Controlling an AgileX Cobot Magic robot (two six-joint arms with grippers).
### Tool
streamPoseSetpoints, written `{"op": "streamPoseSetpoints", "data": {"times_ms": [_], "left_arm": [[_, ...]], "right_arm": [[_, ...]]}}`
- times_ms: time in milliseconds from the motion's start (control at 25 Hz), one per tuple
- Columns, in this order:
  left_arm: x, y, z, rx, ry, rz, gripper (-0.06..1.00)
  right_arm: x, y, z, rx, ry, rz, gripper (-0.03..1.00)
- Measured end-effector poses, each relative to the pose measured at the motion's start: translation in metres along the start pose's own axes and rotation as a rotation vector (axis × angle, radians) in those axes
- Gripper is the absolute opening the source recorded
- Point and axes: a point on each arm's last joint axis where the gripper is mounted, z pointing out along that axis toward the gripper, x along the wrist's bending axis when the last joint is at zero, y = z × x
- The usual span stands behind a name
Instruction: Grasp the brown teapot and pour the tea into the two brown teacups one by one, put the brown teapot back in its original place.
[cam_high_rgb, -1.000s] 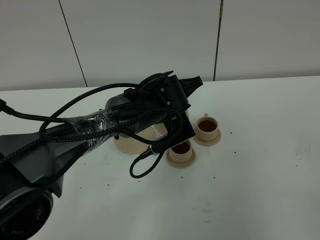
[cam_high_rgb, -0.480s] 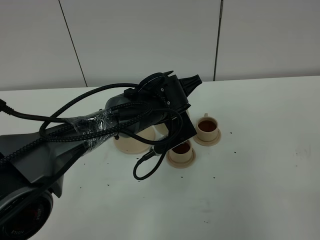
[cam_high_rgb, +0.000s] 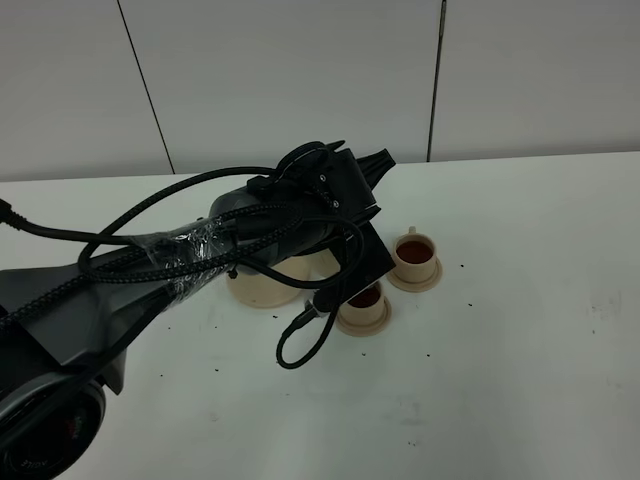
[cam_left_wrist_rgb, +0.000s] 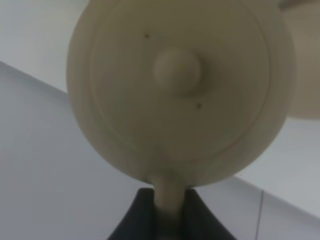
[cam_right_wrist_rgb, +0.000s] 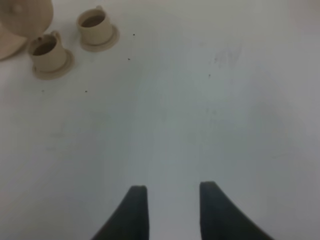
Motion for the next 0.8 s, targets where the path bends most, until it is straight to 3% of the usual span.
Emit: {"op": "streamPoseSetpoints", "data": {"times_ms": [400,600,800], "left_arm": [[-0.004,-0.01,-0.003,-0.02,-0.007,-0.171,0.17],[-0.013,-0.025,-0.006,-0.057,-0.03,-0.341,0.17],[-0.026,-0.039,-0.011,-0.129,-0.106,-0.558,0.17]], "right_arm": [[0.0,0.0,0.0,0.0,0.0,0.0,0.24],[0.0,0.0,0.0,0.0,0.0,0.0,0.24],[0.0,0.0,0.0,0.0,0.0,0.0,0.24]]}}
